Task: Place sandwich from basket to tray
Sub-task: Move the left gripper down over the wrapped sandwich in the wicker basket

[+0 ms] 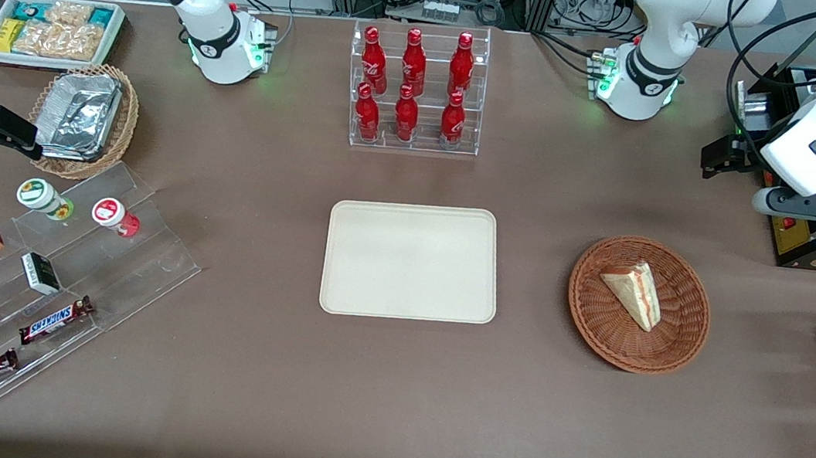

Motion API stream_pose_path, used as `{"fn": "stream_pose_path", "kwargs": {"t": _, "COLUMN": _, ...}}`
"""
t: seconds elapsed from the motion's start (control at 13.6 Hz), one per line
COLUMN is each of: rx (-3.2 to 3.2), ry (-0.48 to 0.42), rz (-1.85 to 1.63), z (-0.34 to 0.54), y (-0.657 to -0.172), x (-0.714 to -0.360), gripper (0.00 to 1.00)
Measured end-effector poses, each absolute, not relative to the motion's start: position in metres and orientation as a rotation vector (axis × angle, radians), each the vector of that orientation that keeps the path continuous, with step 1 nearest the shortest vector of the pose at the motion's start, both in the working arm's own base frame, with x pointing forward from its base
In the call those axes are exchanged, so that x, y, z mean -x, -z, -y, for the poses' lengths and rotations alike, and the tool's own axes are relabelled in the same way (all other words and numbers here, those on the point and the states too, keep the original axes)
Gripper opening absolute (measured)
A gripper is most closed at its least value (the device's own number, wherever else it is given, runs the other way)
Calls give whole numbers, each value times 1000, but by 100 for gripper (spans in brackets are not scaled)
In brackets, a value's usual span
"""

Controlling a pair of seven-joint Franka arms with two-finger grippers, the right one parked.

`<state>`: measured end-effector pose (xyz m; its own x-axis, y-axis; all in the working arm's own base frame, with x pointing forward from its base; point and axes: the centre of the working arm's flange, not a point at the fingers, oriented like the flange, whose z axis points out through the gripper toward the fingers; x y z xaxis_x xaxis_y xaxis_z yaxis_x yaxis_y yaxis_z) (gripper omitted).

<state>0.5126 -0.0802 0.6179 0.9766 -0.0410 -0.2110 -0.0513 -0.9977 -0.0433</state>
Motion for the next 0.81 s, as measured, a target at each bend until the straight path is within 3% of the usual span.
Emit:
{"fn": "stream_pose_path", "kwargs": {"t": 0.29, "rx": 3073, "ry": -339, "rz": -69, "z": 80, "y": -609, "x": -517, "gripper": 100}}
{"fn": "stream_pose_path", "kwargs": {"t": 0.81, "rx": 3085, "ry": -280, "rz": -70, "z": 82, "y": -512, "x": -541, "gripper": 100}}
